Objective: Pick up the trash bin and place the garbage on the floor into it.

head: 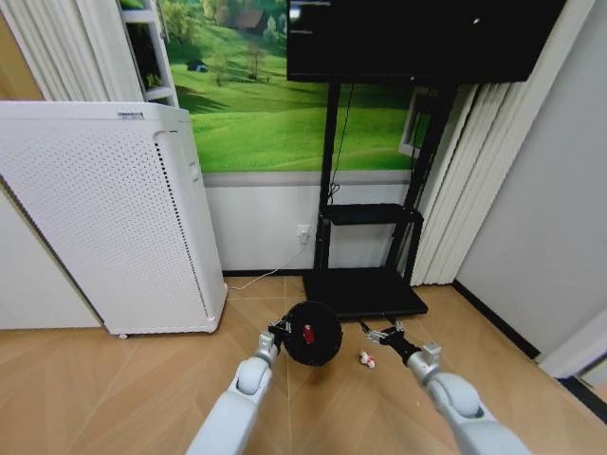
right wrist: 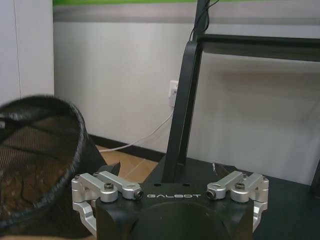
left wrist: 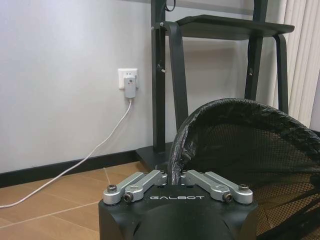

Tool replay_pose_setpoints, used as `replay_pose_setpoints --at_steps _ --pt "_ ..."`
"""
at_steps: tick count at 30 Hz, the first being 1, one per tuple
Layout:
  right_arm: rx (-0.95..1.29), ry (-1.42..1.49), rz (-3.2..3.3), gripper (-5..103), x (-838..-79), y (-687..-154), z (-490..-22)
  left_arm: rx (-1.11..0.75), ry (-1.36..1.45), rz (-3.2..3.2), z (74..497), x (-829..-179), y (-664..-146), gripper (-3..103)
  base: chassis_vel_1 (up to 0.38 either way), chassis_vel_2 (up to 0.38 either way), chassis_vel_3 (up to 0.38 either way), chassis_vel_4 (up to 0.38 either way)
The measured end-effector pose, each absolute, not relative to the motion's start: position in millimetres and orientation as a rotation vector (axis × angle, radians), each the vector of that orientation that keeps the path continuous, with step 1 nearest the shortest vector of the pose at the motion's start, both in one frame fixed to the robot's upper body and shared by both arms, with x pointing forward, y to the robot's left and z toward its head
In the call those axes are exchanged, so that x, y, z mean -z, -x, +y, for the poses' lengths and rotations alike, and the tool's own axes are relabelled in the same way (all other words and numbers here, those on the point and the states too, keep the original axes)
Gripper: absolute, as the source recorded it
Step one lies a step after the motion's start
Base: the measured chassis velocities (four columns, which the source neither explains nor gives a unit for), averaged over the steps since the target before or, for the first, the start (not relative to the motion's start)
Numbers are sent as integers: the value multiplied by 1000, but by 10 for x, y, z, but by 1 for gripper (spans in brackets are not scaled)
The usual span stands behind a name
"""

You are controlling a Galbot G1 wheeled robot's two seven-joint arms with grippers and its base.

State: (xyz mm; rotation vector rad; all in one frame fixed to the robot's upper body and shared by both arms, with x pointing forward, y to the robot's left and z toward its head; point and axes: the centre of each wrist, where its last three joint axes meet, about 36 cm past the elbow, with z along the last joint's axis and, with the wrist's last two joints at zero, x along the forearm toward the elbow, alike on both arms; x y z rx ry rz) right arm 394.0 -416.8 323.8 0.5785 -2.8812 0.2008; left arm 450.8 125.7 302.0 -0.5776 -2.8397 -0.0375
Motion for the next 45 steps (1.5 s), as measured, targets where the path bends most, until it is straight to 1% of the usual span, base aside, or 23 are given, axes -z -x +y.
replay_pose_setpoints --at_steps 8,16,28,32,37,45 --pt "-197 -615 -2825 100 -3053 -3900 -4081 34 574 -2850 1356 -3118 -4492 3 0 0 0 0" --pt "-184 -610 -2816 100 -3034 -3893 -4050 32 565 -2855 1410 -3139 -4480 3 -4 -11 17 22" --pt "-188 -604 -2807 100 -3044 -3833 -4054 19 551 -2861 1461 -3144 -4412 3 -128 -169 137 158" --pt "-135 -632 -2777 100 -2999 -3804 -4000 14 544 -2865 1469 -3148 -4395 3 -187 -198 204 177" --pt "-132 -651 -2770 100 -2845 -3773 -4009 9 535 -2872 1522 -3173 -4379 3 -166 -142 143 145" --pt "-100 -665 -2683 100 -2477 -3641 -4013 3 500 -2905 1735 -3297 -4412 3 7 -5 6 15"
